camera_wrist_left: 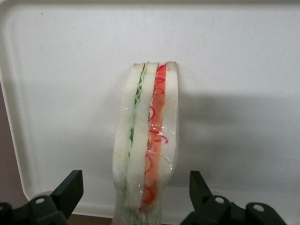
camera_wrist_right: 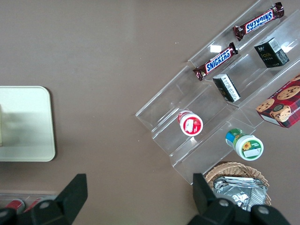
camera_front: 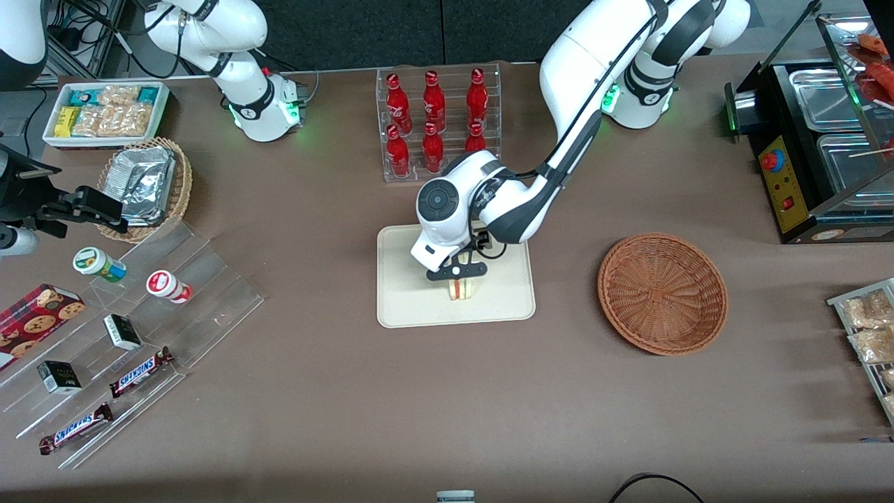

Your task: Place sandwich from basket to tray

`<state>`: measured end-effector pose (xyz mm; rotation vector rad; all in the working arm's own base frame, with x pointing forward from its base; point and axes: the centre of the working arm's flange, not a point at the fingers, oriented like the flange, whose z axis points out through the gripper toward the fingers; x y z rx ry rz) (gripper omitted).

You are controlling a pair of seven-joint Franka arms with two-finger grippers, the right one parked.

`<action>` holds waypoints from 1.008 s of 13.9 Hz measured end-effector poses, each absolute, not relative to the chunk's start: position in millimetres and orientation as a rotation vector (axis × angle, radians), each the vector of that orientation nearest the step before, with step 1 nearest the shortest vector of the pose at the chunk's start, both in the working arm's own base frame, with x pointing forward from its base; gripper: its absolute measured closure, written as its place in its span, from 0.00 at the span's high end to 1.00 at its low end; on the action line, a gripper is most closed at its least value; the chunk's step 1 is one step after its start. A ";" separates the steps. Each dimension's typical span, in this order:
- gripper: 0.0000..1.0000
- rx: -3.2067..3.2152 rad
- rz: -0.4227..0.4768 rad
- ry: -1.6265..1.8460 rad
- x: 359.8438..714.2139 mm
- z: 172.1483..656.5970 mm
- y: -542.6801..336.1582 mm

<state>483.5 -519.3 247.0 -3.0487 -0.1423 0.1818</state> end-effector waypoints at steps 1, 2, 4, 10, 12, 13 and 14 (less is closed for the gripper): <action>1.00 -3.050 0.175 -0.151 485.1 254.6 -519.6; 1.00 -3.048 0.170 -0.158 486.8 263.8 -518.7; 1.00 -3.052 0.146 -0.182 492.6 286.8 -514.8; 1.00 -3.033 0.091 -0.438 559.4 379.8 -420.2; 1.00 -3.020 0.084 -0.525 584.4 403.4 -373.5; 1.00 -3.011 0.099 -0.537 592.7 410.7 -352.5; 1.00 -3.006 0.131 -0.529 598.5 416.0 -332.5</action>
